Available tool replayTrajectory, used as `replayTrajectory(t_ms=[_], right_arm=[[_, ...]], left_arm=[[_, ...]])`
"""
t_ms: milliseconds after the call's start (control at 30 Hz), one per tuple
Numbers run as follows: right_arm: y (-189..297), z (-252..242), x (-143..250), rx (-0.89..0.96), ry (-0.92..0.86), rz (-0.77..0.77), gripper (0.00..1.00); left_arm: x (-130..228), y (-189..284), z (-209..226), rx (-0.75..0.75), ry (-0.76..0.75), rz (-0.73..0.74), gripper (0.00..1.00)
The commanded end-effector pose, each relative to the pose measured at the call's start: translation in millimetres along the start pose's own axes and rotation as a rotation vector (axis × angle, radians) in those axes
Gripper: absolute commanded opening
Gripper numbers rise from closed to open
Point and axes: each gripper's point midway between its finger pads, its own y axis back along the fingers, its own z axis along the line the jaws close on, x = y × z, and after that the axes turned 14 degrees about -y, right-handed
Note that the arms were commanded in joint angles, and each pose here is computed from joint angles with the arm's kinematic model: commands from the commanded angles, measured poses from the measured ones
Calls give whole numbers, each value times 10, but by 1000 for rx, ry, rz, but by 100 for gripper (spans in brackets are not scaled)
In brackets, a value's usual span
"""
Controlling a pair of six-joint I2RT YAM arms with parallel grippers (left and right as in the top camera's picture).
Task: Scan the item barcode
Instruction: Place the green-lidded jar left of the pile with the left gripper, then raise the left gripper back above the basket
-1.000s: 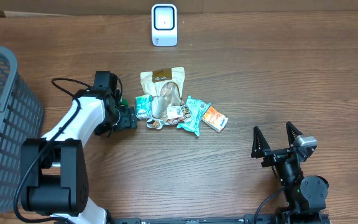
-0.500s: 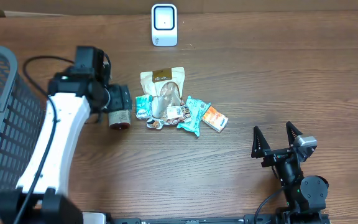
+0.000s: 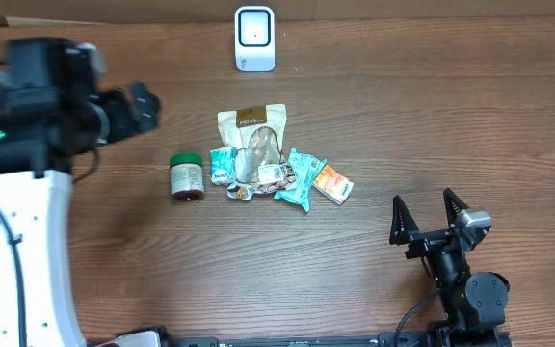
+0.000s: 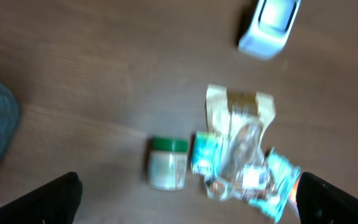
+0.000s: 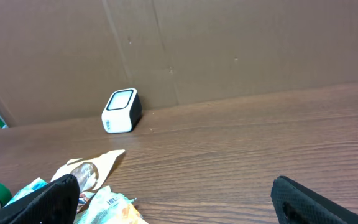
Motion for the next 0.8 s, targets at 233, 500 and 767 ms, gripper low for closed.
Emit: replayTrajectory(t_ms=[233,500,767], right_arm=[[-1,-34,9,11,5,-8,100],[-1,-23,18,4,-127,-3,100],[3,184,132,-109,-130,78,100]], left_arm=[[-178,402,792,97,224,-166,100],[-166,433,840,108,264,-172,100],[44,402,1133,-81,289,-93,100]])
